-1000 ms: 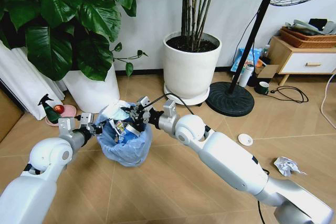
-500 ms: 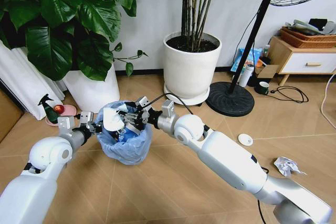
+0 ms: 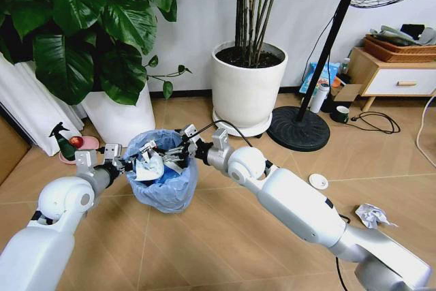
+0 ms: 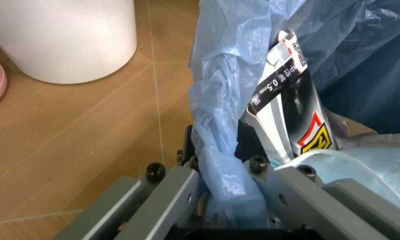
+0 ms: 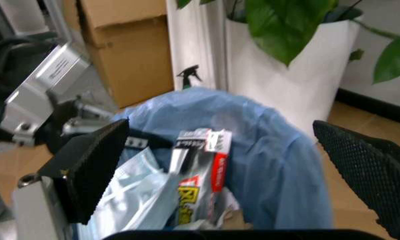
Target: Pick up the trash bin and place the garbage on the floor into it.
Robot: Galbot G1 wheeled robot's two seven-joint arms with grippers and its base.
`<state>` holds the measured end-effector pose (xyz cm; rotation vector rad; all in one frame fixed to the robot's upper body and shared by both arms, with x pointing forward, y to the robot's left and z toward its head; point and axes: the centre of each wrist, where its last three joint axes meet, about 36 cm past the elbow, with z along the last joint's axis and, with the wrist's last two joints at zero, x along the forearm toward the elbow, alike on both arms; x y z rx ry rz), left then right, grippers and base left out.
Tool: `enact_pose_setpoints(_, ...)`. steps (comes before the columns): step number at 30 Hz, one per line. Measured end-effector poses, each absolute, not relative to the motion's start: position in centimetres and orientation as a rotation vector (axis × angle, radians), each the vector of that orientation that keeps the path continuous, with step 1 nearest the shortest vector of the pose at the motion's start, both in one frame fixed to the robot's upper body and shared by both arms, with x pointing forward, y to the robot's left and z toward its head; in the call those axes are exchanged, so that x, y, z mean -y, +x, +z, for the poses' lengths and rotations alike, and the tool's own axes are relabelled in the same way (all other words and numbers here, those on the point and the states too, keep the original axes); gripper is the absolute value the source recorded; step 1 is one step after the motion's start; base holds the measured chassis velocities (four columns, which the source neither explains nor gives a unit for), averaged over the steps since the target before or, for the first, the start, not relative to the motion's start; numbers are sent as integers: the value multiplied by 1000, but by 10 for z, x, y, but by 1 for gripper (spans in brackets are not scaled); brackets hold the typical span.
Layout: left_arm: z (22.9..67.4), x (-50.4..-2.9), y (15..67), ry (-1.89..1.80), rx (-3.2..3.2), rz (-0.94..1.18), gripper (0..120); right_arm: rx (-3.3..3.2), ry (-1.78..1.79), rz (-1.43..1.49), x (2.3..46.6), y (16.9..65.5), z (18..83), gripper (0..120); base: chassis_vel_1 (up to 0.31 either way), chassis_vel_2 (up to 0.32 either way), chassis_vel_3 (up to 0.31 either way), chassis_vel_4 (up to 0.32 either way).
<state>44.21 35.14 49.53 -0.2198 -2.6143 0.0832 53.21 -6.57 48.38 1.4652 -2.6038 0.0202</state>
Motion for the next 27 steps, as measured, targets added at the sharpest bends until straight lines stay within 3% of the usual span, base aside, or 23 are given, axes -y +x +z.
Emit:
enact_pose_setpoints(14,496,-352,442,-214,2622,95,0,2777,1179,-22,111,525,502,100,0,0,0,0)
enact_pose_setpoints(27,497,-353,434,-206,2629,99,0,2897,693,67,198,490,473,100,0,0,0,0)
